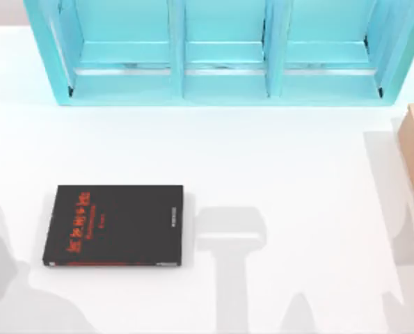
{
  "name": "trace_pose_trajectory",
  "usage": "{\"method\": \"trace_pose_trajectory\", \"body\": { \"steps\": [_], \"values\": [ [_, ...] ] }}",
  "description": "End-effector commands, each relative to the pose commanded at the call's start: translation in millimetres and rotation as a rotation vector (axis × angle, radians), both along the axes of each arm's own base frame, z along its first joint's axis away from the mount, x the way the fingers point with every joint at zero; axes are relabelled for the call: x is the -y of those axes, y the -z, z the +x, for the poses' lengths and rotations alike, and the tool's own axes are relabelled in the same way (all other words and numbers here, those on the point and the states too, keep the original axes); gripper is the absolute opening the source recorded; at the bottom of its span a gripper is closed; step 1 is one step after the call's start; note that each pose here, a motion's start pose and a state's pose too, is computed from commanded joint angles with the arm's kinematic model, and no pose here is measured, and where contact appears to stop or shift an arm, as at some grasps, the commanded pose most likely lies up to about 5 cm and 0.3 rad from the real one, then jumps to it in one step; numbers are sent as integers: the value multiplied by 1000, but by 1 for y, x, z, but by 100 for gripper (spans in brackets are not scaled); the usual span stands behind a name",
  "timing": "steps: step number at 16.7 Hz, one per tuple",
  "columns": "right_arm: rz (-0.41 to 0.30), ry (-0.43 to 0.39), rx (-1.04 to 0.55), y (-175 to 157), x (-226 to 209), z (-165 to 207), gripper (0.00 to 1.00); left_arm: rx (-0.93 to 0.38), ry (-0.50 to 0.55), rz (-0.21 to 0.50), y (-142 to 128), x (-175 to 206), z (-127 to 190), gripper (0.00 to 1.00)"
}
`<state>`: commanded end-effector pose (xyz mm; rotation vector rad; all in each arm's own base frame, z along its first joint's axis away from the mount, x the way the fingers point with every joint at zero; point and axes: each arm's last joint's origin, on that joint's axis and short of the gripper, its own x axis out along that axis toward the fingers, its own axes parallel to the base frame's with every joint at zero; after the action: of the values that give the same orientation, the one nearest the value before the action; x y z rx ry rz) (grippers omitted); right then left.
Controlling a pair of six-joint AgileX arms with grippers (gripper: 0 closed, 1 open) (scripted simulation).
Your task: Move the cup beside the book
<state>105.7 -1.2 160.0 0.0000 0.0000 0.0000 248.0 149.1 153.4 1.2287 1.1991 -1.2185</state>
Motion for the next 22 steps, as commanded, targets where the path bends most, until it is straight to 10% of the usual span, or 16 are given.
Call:
{"method": "trace_pose_trajectory", "body": {
  "steps": [7,20,22],
  "values": [
    [0,0,0,0,0,0,100,-5,0,-3,15,1,-3,100],
    [0,0,0,0,0,0,100,-5,0,-3,15,1,-3,2],
    [0,0,0,0,0,0,100,-5,0,-3,15,1,-3,0]
  ]
}}
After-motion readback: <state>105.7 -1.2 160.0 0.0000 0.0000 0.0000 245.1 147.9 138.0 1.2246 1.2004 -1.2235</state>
